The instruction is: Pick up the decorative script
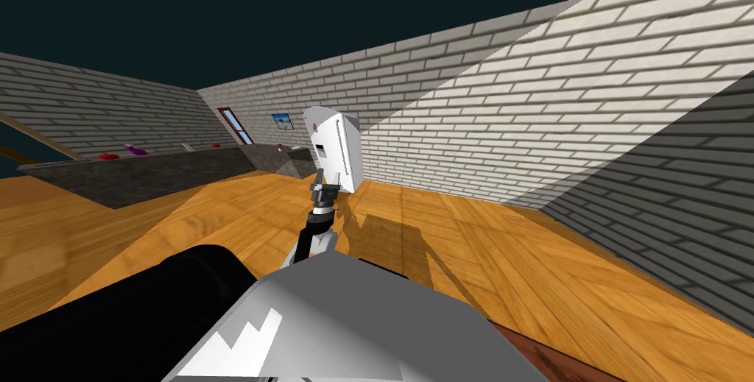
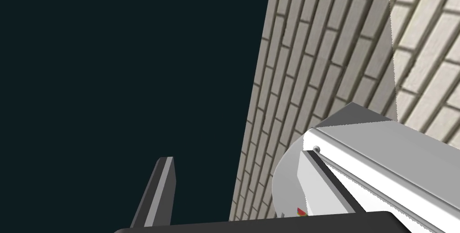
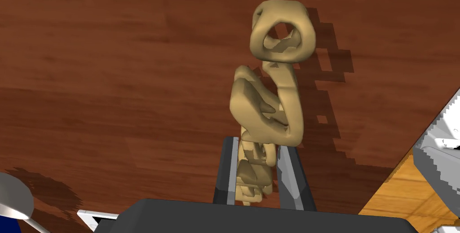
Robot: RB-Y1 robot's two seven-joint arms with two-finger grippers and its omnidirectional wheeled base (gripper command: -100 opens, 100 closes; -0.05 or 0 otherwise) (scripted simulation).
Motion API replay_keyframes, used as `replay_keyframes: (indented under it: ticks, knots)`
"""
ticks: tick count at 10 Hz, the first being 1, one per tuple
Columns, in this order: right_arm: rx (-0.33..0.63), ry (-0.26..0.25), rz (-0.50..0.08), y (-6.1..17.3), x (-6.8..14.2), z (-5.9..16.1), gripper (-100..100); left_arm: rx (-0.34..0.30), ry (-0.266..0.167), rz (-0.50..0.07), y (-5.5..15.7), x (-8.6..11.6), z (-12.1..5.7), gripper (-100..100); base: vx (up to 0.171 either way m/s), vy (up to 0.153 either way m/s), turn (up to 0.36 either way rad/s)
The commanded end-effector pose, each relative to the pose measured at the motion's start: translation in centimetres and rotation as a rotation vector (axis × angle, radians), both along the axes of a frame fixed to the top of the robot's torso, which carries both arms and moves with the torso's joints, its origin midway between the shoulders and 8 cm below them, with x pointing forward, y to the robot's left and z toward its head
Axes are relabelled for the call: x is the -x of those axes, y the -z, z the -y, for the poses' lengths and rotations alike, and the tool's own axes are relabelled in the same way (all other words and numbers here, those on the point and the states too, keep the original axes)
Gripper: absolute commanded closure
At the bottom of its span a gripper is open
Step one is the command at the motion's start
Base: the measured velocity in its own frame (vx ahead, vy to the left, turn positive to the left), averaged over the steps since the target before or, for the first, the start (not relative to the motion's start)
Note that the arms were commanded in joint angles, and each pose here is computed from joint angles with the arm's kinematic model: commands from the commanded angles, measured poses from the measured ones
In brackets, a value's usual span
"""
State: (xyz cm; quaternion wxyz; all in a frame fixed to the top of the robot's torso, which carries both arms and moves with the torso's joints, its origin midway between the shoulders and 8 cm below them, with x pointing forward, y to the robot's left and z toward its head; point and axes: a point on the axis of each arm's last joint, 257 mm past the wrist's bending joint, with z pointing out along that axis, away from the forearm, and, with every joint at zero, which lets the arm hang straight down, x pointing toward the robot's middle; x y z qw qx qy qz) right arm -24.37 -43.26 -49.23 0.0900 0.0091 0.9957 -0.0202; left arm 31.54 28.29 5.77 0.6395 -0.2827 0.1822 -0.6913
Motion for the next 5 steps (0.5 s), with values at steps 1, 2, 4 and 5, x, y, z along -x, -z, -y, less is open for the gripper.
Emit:
replay_keyframes:
  ticks: [1,2,4,5]
  knots:
    - [0.0,0.0,0.0,0.0,0.0,0.0,0,0.0,0.0,0.0,0.0,0.0,0.0,0,0.0,0.0,0.0]
    - [0.003,-0.003,-0.002,-1.2,0.6,0.5,100,0.0,0.0,0.0,0.0,0.0,0.0,0,0.02,0.017,-0.035]
    - [0.005,-0.003,-0.003,-1.4,0.8,0.5,100,0.0,0.0,0.0,0.0,0.0,0.0,0,0.024,0.02,-0.028]
    - [0.003,-0.004,-0.003,-1.5,0.9,0.5,0,0.0,0.0,0.0,0.0,0.0,0.0,0,0.0,0.0,0.0]
